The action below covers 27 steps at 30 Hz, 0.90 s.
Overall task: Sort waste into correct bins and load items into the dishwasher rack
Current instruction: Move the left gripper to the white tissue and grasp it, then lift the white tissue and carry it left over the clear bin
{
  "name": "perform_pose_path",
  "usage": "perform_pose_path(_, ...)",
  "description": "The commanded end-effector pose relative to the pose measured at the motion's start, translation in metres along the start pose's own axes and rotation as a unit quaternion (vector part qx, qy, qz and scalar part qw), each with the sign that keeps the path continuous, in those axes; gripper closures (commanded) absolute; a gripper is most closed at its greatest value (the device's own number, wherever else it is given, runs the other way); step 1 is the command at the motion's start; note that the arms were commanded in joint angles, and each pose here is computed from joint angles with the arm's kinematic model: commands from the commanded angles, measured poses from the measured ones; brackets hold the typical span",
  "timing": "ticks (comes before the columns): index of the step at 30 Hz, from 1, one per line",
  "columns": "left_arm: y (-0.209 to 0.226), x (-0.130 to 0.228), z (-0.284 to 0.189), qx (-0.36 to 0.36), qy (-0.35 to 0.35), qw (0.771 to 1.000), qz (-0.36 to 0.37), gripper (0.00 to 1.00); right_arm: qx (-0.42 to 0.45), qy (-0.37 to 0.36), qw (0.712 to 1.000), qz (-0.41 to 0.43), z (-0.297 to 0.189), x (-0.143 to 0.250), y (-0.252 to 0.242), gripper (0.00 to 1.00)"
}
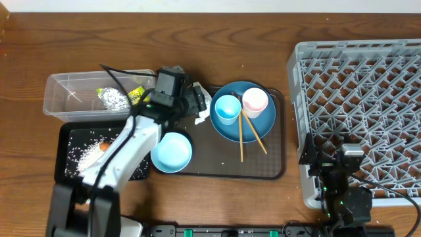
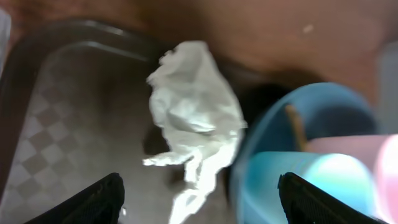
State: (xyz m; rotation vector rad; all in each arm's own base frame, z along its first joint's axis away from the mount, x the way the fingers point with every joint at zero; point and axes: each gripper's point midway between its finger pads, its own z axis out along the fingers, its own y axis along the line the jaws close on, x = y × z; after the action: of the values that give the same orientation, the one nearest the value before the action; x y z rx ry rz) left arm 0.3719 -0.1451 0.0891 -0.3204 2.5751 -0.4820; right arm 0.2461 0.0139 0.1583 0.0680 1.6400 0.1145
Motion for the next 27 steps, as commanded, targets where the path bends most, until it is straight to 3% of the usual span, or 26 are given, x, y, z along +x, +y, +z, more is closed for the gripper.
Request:
perform_pose_path(1,0.005,-0.003,0.013,-0.016,-0.001,1.000,0.006,0.18,-0.001,0.002,1.000,-0.002,0.000,0.001,0.000,0.01)
perform_pose_path(14,0.029,0.025,0.056,-0.053,0.053,0.997,0.002,0.18,-0.001,0.002,1.000,-0.002,0.000,0.001,0.000,0.01)
perform_pose_path(17,0.031,0.026,0.059,-0.055,0.056,0.997,0.003,0.28,-0.001,0.002,1.000,-0.002,0.000,0.001,0.000,0.01)
perform_pose_path(25,0.031,0.026,0.059,-0.054,0.057,0.997,0.024,0.65,-0.001,0.002,1.000,-0.002,0.000,0.001,0.000,0.01)
perform_pose_path(27,0.031,0.027,0.059,-0.055,0.058,0.997,0.025,0.69,-0.001,0.002,1.000,-0.002,0.000,0.001,0.000,0.01)
